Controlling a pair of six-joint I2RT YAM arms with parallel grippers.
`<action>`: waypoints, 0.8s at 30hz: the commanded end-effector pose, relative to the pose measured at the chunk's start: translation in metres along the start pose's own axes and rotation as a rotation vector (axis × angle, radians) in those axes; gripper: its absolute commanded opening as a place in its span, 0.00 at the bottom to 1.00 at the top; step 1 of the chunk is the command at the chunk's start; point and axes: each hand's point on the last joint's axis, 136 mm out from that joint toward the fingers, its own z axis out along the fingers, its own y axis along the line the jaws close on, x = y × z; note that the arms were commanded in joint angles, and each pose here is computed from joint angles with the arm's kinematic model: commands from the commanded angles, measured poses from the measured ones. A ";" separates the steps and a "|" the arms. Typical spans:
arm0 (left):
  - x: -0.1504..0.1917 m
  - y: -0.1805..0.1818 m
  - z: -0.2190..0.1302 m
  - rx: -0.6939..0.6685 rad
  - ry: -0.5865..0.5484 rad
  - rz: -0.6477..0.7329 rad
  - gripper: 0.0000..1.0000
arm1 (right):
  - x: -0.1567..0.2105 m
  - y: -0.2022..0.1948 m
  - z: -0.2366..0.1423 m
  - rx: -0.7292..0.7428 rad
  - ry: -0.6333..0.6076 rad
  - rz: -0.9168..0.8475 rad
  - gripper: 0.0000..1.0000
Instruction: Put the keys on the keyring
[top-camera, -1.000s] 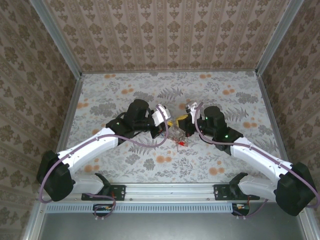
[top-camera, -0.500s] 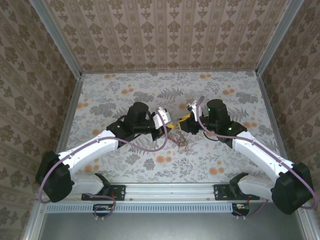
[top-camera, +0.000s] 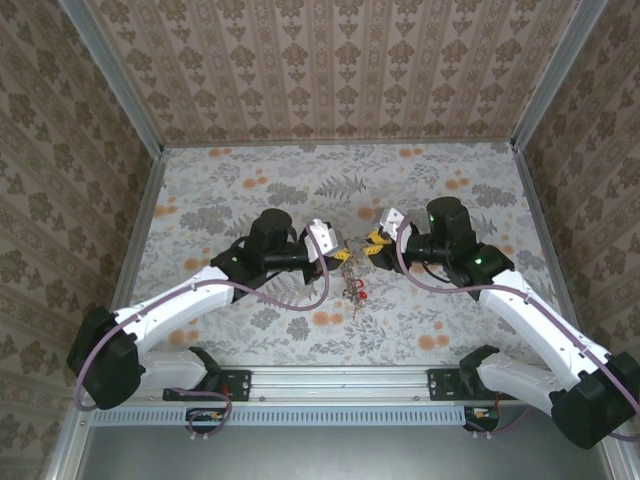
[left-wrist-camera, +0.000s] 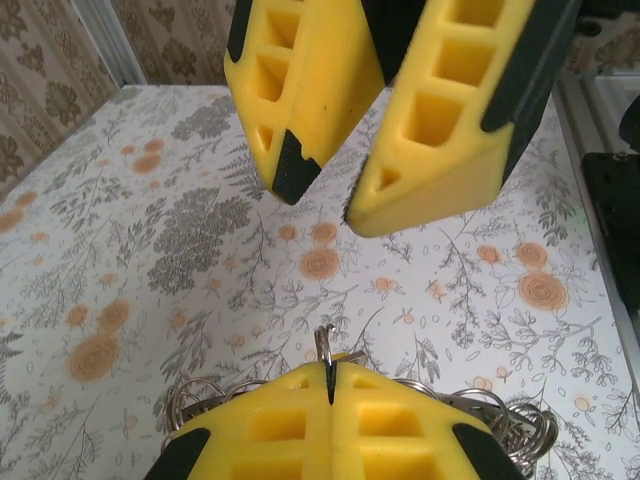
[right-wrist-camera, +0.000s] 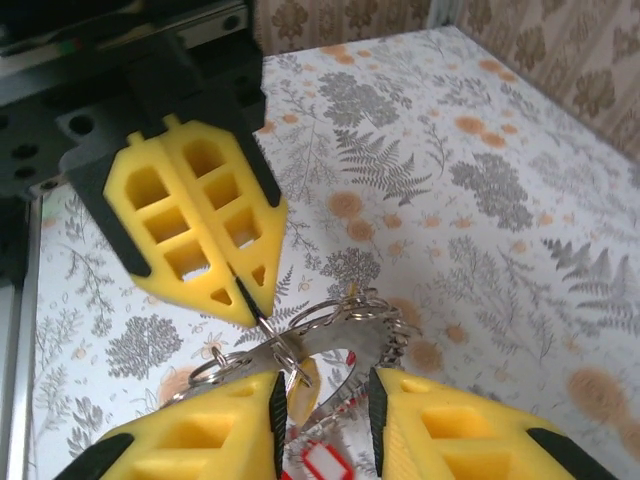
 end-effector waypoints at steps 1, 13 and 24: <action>-0.028 -0.009 -0.008 0.027 -0.110 0.083 0.00 | 0.009 0.017 0.001 -0.092 0.006 -0.149 0.32; -0.031 -0.015 -0.006 0.062 -0.133 0.085 0.00 | 0.010 0.029 0.013 -0.214 0.003 -0.193 0.41; -0.026 -0.023 0.002 0.118 -0.133 0.072 0.00 | 0.016 0.031 0.041 -0.264 -0.024 -0.145 0.04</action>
